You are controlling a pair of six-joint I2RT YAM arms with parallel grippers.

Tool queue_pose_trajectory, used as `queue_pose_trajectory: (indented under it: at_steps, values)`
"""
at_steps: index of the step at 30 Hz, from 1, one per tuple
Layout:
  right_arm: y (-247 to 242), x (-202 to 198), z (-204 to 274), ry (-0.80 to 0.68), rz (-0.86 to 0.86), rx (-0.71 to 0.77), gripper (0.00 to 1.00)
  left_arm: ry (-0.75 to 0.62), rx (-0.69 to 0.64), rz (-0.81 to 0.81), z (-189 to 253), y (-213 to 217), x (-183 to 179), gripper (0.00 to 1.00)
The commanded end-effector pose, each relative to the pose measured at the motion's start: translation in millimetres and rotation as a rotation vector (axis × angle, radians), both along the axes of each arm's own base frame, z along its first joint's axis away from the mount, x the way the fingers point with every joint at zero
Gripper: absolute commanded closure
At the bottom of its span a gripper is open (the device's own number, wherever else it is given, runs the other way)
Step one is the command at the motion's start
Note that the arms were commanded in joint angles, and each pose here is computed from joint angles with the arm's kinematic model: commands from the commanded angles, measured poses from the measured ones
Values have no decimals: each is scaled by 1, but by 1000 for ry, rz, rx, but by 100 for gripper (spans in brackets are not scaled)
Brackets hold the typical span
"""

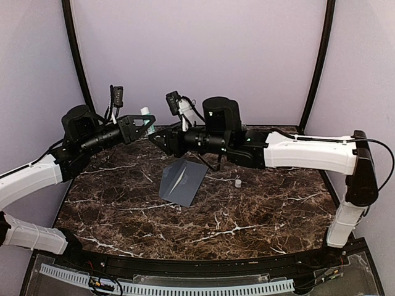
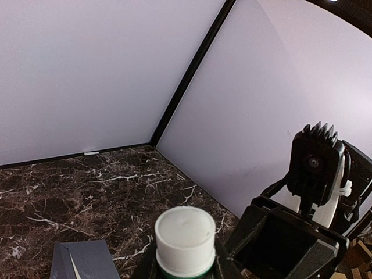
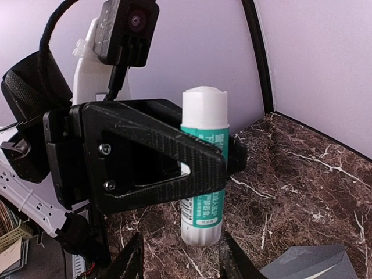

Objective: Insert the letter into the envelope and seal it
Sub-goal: Unscrew the solid glue.

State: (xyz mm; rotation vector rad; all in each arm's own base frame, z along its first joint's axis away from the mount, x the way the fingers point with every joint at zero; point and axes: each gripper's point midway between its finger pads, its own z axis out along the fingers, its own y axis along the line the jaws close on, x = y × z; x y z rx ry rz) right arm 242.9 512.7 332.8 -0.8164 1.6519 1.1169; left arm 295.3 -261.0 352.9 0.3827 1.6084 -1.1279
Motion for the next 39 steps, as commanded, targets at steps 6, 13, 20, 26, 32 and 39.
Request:
queue_pose_trajectory:
  at_steps: [6, 13, 20, 26, 32, 39]
  values:
    - [12, 12, 3, 11, -53, -9, 67, -43, -31, -22, 23, 0, -5, 100]
    - [19, 10, 3, 19, -27, 7, 63, -44, -35, -45, 22, -3, -7, 100]
    - [23, 12, -1, 19, -25, 0, 64, -41, -33, -71, 20, -6, -9, 100]
    - [21, 11, 3, 14, -16, 19, 80, -48, -32, -88, 22, -7, -12, 100]
    - [6, 2, 13, 21, 54, 83, 89, -96, -30, -188, 28, -14, -29, 100]
    - [-19, -50, 56, -32, 386, 253, 88, -170, -59, -464, 38, -25, -78, 100]
